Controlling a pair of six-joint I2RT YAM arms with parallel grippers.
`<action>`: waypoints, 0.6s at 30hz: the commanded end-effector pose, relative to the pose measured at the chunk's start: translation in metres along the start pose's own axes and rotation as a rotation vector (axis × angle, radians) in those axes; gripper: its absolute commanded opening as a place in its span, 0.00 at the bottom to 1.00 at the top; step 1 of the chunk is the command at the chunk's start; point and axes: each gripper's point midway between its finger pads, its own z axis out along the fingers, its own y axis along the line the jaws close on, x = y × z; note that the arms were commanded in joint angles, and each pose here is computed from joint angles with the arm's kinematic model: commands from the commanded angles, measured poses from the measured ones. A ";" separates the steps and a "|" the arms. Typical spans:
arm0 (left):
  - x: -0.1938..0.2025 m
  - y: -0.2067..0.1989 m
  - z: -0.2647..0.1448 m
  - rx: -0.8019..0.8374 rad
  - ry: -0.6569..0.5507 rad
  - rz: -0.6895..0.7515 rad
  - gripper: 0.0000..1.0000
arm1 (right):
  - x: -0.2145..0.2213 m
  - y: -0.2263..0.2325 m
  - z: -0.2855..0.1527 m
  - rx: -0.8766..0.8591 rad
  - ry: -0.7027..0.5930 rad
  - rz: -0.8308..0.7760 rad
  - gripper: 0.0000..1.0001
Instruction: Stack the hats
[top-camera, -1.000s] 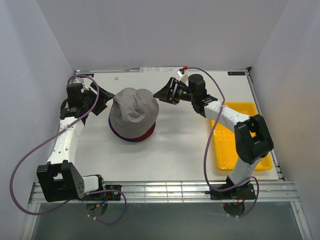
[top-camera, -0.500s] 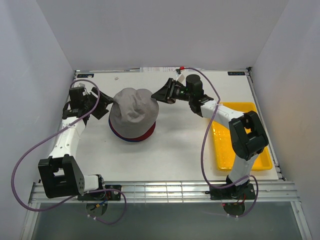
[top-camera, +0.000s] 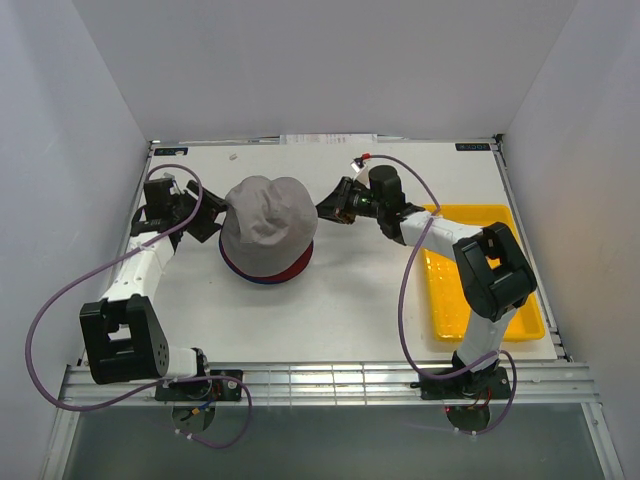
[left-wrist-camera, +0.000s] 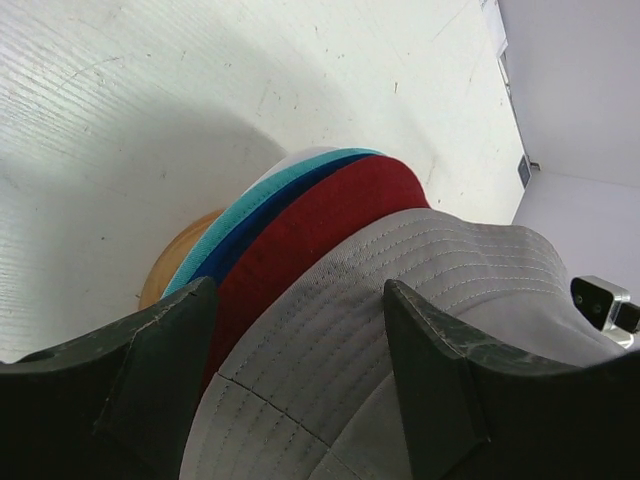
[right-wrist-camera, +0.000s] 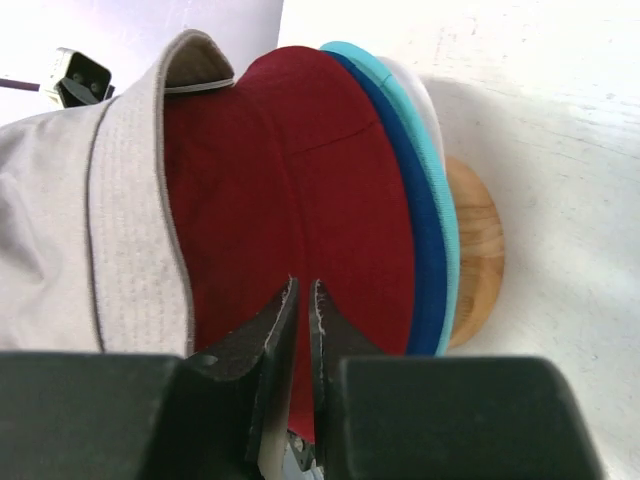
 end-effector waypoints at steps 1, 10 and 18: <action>0.000 -0.003 -0.001 0.025 0.000 0.007 0.77 | -0.003 0.000 -0.002 0.015 -0.030 -0.035 0.14; -0.003 -0.005 0.000 0.023 -0.008 0.020 0.77 | -0.014 0.008 -0.017 0.021 -0.086 -0.032 0.33; -0.007 -0.012 0.005 0.042 0.009 0.040 0.77 | -0.033 0.036 -0.034 -0.092 -0.145 -0.051 0.41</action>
